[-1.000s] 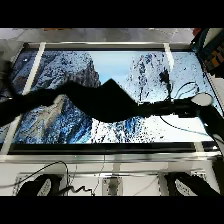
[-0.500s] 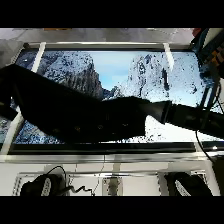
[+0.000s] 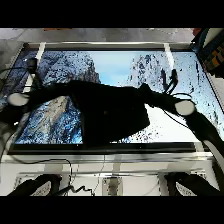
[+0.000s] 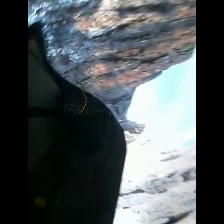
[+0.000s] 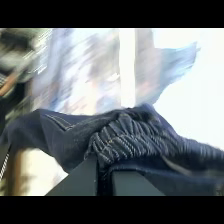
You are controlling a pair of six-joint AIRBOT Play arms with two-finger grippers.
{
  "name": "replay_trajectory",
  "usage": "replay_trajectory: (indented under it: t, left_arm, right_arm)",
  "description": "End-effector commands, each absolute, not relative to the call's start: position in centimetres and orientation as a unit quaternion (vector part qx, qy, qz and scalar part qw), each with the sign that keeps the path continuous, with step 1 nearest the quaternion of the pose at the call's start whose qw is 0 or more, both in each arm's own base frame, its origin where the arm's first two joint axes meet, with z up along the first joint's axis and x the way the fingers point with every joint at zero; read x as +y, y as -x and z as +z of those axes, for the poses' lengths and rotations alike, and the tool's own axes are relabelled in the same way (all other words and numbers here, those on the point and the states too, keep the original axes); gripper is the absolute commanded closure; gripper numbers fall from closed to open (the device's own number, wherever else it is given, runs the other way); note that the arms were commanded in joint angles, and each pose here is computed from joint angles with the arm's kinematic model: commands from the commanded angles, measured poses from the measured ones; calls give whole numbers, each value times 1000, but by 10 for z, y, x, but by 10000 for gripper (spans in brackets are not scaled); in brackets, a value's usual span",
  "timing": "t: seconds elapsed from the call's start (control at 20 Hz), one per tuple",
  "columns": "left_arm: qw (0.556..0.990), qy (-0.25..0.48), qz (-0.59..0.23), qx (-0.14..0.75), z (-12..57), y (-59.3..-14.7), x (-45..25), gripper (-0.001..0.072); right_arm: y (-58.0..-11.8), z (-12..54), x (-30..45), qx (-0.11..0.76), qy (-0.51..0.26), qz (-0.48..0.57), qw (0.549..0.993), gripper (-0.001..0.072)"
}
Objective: Fold the clothes and pants, and hang the long-sleeved shirts on hangers.
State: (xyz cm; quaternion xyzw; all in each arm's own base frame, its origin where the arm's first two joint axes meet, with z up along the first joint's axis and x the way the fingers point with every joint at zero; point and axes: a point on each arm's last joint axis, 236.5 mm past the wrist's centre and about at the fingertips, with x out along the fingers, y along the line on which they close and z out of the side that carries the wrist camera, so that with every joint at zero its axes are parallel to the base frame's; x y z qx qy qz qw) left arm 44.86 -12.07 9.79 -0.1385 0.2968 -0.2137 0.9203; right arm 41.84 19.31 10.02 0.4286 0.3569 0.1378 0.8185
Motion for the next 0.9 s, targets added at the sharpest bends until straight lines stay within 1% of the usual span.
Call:
replay_trajectory:
  t: [0.0,0.1,0.2,0.3,0.4,0.55,0.65,0.7,0.75,0.8,0.85]
  left_arm:
    - [881,171,-230,378,32,-449,-149,690]
    - [841,173,-284,427,24,-418,-171,691]
    - [786,190,-326,490,17,-378,-188,691]
    - [723,195,-321,580,1,-334,-189,691]
    - [667,173,-315,653,-10,-293,-185,691]
    - [589,150,-354,710,-3,-241,-197,690]
    - [553,128,-377,732,1,-216,-203,690]
    - [548,117,-381,736,0,-211,-206,689]
    - [548,104,-382,737,-2,-208,-208,684]
    - [551,91,-383,736,-6,-208,-209,605]
    - [556,82,-382,734,-9,-208,-212,361]
  right_arm:
    - [-443,25,151,402,-420,59,811,673]
    - [-422,0,133,466,-380,63,796,673]
    - [-380,-20,121,549,-314,99,768,673]
    - [-334,-38,104,627,-250,117,728,673]
    - [-298,-49,87,686,-200,115,690,673]
    - [-258,-47,85,741,-167,141,635,673]
    - [-238,-42,87,764,-155,166,604,673]
    - [-231,-40,88,770,-145,181,594,673]
    - [-228,-39,87,770,-131,198,593,652]
    - [-230,-41,84,765,-116,205,599,463]
    - [-234,-45,79,761,-106,197,608,215]
